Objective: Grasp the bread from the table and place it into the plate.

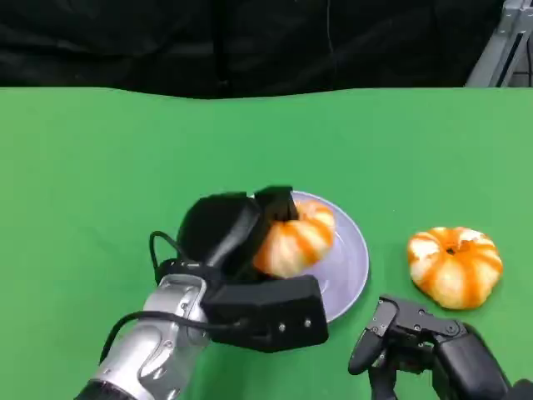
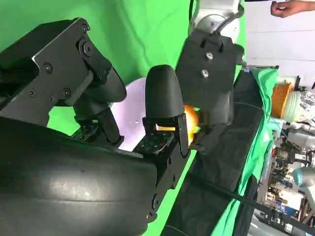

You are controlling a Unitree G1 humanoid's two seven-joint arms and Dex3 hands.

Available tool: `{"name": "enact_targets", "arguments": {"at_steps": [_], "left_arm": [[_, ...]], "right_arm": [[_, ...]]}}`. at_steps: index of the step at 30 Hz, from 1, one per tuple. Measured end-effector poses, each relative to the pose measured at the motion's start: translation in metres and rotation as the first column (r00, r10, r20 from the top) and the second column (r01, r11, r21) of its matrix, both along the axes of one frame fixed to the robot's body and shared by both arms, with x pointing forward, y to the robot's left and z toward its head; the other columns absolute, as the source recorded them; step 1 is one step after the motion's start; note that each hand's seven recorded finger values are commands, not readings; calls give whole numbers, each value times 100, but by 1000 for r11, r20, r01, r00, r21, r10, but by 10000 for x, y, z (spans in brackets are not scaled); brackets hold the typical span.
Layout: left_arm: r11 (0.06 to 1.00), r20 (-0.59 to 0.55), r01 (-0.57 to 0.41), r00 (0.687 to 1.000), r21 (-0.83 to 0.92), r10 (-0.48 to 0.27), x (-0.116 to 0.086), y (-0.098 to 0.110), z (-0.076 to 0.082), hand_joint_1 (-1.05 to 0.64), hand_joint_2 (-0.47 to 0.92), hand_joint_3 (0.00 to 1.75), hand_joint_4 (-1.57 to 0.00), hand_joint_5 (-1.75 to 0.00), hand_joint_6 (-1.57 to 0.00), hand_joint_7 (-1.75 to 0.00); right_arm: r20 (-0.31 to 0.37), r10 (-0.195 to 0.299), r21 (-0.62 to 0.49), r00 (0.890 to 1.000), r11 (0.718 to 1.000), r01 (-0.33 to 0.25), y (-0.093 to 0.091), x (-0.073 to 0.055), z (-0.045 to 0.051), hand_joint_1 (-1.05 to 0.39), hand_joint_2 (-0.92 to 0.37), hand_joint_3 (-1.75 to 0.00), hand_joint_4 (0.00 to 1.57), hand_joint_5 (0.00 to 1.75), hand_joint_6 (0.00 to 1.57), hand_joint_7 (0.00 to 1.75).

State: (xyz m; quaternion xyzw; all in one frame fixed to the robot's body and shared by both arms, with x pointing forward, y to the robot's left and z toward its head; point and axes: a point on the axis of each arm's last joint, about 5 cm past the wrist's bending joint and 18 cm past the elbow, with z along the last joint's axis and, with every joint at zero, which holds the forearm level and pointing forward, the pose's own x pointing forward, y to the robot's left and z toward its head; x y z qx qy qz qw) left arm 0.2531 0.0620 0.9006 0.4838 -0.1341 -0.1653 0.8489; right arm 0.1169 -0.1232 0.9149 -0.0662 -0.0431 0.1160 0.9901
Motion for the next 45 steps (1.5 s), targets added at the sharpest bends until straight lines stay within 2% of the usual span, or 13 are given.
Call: {"name": "enact_targets", "arguments": {"at_steps": [3,8,20,21,23,24,25,30,36,39,42,44,45], "left_arm": [[998,-80,14,997,67,-9,0,-3,80,-78,92,35,-2,-27,-11,-4],[989,-156,24,988,147,-1,-8,13,154,-90,92,45,-1,-3,-3,-2],[973,-228,100,972,208,-51,4,173,306,-83,92,42,-17,-13,-25,-12],[973,-225,103,973,205,-56,3,182,325,-82,92,42,-20,-15,-42,-21],[974,-213,107,975,197,-64,-4,195,350,-81,92,42,-21,-17,-51,-25],[974,-206,112,976,195,-71,-9,198,360,-78,92,39,-29,-21,-73,-37],[976,-196,111,978,189,-74,-14,205,363,-78,92,39,-32,-23,-82,-42],[987,-120,75,991,140,-59,-46,230,325,-77,92,43,-37,-26,-97,-55],[989,-95,66,994,134,-53,-47,234,326,-76,92,43,-37,-27,-95,-55],[989,-92,64,994,133,-52,-46,234,326,-76,92,43,-32,-26,-90,-39],[989,-92,64,994,134,-52,-46,236,325,-75,92,44,-28,-25,-80,-28],[989,-93,64,994,137,-52,-45,241,325,-75,92,44,-26,-25,-62,-17],[988,-94,66,994,140,-53,-45,248,325,-73,92,43,-21,-38,-55,-13]], "right_arm": [[-2,2,5,1000,1000,-2,3,-13,4,10,-37,-144,82,169,72,153],[9,8,9,1000,1000,-8,10,-16,26,10,-36,-145,82,169,71,154],[9,16,11,1000,1000,-16,9,-16,31,10,-37,-145,81,169,71,154],[9,16,11,1000,1000,-16,9,-16,31,10,-36,-145,81,169,71,154],[9,17,10,1000,1000,-17,8,-16,32,9,-36,-145,81,169,71,154],[9,17,9,1000,1000,-17,8,-15,32,10,-36,-145,82,169,72,154],[10,17,8,1000,1000,-17,8,-15,33,10,-36,-145,82,169,72,155],[9,17,8,1000,1000,-17,5,-14,34,10,-36,-146,82,170,71,155],[17,17,7,1000,1000,-17,7,-16,55,11,-36,-146,82,170,71,155],[16,17,7,1000,1000,-18,8,-16,55,12,-36,-146,82,170,71,155],[11,17,7,1000,1000,-17,8,-16,57,12,-36,-147,82,170,71,155],[5,16,6,1000,1000,-16,8,-16,57,13,-36,-147,82,170,71,155],[5,16,6,1000,1000,-16,8,-16,58,13,-36,-147,82,171,71,155]]}}
